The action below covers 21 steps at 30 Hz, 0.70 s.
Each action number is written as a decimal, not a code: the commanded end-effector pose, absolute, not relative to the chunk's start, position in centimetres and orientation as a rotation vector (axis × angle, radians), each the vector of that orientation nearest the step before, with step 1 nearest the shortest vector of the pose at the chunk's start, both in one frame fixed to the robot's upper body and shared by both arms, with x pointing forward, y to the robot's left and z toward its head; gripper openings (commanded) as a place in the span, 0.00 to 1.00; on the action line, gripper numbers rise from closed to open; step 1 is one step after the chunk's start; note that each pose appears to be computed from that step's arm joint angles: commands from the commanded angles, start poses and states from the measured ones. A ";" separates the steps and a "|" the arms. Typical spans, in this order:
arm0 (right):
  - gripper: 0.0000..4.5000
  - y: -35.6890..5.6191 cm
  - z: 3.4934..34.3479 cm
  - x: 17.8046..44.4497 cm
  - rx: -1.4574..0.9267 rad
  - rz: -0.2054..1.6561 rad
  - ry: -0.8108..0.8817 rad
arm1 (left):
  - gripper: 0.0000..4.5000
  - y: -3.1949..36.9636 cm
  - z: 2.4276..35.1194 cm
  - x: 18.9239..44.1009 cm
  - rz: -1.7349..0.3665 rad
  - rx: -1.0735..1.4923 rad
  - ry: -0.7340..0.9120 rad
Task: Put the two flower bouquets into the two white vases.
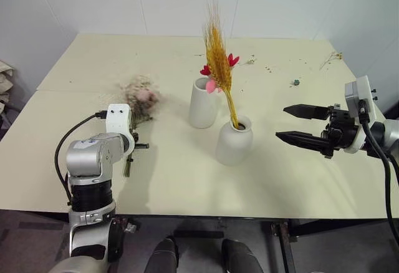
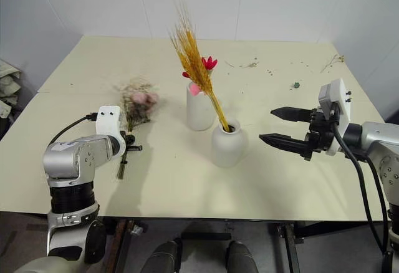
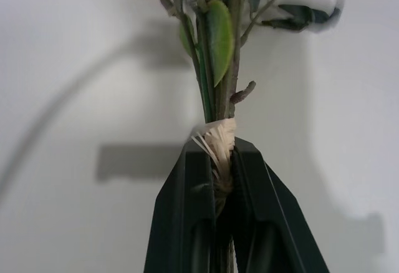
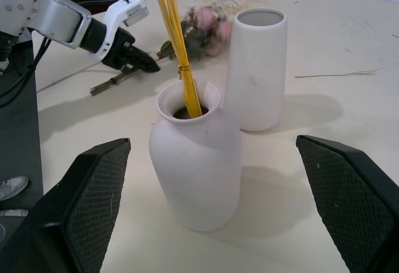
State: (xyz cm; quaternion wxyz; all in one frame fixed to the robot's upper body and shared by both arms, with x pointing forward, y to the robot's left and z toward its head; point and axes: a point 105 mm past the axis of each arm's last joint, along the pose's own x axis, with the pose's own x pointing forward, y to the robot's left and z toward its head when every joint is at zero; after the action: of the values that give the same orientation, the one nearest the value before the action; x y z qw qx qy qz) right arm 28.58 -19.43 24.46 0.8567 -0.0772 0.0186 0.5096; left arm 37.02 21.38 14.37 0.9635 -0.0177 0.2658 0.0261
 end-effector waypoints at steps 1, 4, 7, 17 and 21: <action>1.00 -19.4 25.7 28.1 -0.187 1.071 -0.022 | 0.01 22.0 18.8 38.6 0.072 -0.072 0.313; 1.00 -19.4 25.8 27.9 -0.180 1.073 -0.036 | 0.01 21.8 21.6 39.5 0.032 -0.085 0.145; 1.00 -19.5 25.9 27.8 -0.170 1.060 -0.058 | 0.01 21.4 24.2 40.3 -0.035 -0.096 -0.011; 1.00 -19.6 26.5 26.9 -0.151 1.006 -0.143 | 0.01 18.3 34.7 42.2 -0.368 -0.277 -0.584; 1.00 -19.3 26.5 26.7 -0.149 0.994 -0.171 | 0.01 15.5 37.3 42.6 -0.524 -0.308 -0.708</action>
State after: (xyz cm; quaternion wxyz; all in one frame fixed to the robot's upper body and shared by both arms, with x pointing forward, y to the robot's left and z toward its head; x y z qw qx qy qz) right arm 27.32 -19.29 25.29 0.8738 -0.0590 -0.0500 0.4802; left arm 43.06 16.12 36.09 0.9111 -0.1492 -0.3081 -0.2295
